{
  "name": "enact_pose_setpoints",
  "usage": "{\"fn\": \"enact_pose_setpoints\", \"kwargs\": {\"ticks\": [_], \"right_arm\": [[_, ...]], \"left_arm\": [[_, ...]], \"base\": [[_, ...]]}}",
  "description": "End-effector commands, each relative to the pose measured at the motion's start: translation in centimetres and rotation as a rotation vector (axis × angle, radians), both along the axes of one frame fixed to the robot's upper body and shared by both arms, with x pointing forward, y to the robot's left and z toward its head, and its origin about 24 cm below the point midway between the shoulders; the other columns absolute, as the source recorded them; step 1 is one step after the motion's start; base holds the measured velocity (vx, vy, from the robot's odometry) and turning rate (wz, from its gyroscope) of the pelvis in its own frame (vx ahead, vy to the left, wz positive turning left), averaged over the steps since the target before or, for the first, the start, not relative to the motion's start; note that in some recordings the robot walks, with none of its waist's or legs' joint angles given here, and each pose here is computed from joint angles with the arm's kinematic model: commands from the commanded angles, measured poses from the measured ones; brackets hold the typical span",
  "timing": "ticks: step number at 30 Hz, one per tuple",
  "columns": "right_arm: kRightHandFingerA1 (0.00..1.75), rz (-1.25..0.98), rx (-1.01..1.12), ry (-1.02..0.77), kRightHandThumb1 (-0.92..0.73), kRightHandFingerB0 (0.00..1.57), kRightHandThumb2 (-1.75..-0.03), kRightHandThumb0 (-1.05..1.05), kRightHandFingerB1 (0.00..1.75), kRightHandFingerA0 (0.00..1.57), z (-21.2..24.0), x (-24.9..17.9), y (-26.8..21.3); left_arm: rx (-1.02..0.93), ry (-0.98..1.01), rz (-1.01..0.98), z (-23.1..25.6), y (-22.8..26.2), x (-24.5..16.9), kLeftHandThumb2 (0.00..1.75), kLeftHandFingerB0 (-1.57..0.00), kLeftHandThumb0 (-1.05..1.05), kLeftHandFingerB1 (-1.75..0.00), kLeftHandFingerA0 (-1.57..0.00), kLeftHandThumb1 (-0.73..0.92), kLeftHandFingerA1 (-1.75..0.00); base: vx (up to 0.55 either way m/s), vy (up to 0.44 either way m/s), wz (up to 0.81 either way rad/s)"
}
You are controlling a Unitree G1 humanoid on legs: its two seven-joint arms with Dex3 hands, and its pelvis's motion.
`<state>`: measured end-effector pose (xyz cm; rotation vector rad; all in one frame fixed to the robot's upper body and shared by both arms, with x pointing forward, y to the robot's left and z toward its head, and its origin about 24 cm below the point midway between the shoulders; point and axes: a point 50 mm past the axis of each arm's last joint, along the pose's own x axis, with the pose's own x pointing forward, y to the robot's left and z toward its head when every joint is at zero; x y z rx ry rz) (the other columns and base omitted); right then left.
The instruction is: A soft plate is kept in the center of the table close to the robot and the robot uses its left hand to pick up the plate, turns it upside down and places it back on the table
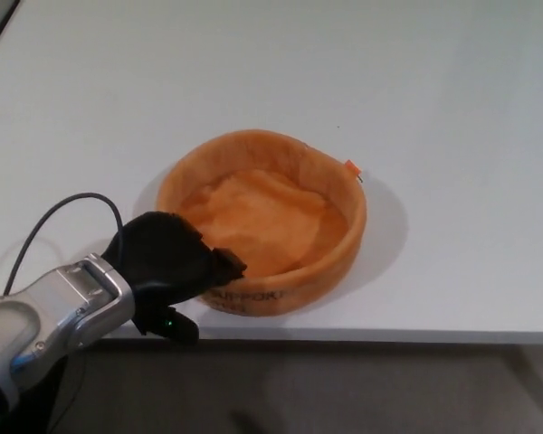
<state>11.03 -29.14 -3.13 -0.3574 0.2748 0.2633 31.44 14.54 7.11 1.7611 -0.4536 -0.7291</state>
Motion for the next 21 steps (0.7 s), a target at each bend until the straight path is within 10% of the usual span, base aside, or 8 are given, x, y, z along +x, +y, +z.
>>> {"fn": "enact_pose_setpoints", "kwargs": {"ticks": [1, 10, 11, 13, 17, 18, 19, 21], "right_arm": [[0.49, 0.0, -0.004, -0.008, -0.88, 0.33, -0.67, -0.65, 0.32, 0.49, 0.1, 0.0, -0.3], [0.48, 0.0, 0.002, -0.012, -0.87, 0.32, -0.67, -0.65, 0.31, 0.49, 0.2, 0.1, -0.3], [0.49, 0.0, -0.006, -0.01, -0.87, 0.32, -0.67, -0.67, 0.31, 0.49, 0.2, 0.1, -0.3], [0.48, 0.004, -0.017, -0.011, -0.87, 0.31, -0.67, -0.66, 0.31, 0.49, 0.3, 0.1, -0.3], [0.47, 0.004, -0.04, -0.005, -0.88, 0.31, -0.67, -0.67, 0.31, 0.49, 0.2, 0.0, -0.4], [0.59, 0.004, -0.038, -0.004, -0.71, 0.21, -1.05, -0.67, 0.46, 0.42, 0.2, 0.0, -0.4], [0.48, 0.002, -0.031, -0.003, -0.87, 0.31, -0.67, -0.67, 0.31, 0.49, 0.2, 0.1, -0.4], [0.48, -0.002, -0.007, -0.002, -0.86, 0.32, -0.66, -0.65, 0.31, 0.5, 0.1, 0.1, -0.4]], "left_arm": [[-0.017, -0.079, -0.04, 0.1, 0.2, 0.1, 0.57, -0.84, -0.28, -1.38, -0.85, 0.5, -1.66], [0.01, -0.172, -0.076, 0.7, 0.4, 0.5, 0.58, -0.79, -0.32, -1.6, -0.98, 0.54, -1.75], [0.018, -0.154, -0.073, 0.9, 0.4, 0.5, 0.82, -1.04, -0.36, -1.27, -1.26, 0.37, -1.42], [-0.004, -0.133, -0.064, 1.0, 0.4, 0.4, 0.78, -1.02, -0.36, -1.27, -1.27, 0.34, -1.44], [-0.107, -0.026, -0.035, 1.0, 0.3, 0.2, 0.59, -0.76, -0.24, -1.6, -0.91, 0.58, -1.75], [-0.11, -0.019, -0.033, 1.1, 0.3, 0.2, 0.58, -0.7, -0.24, -1.68, -0.92, 0.62, -1.75], [-0.124, -0.01, -0.027, 1.2, 0.2, 0.2, 0.59, -0.72, -0.25, -1.63, -0.88, 0.61, -1.75], [-0.198, 0.021, -0.003, 1.5, 0.1, 0.1, 0.57, -0.71, -0.25, -1.67, -0.85, 0.61, -1.75]], "base": [[0.0, 0.0, 0.0], [0.0, 0.0, 0.0], [0.0, 0.0, 0.0], [0.0, 0.0, 0.0], [0.0, 0.0, 0.0], [0.0, 0.0, 0.0], [0.0, 0.0, 0.0], [0.0, 0.0, 0.0]]}}
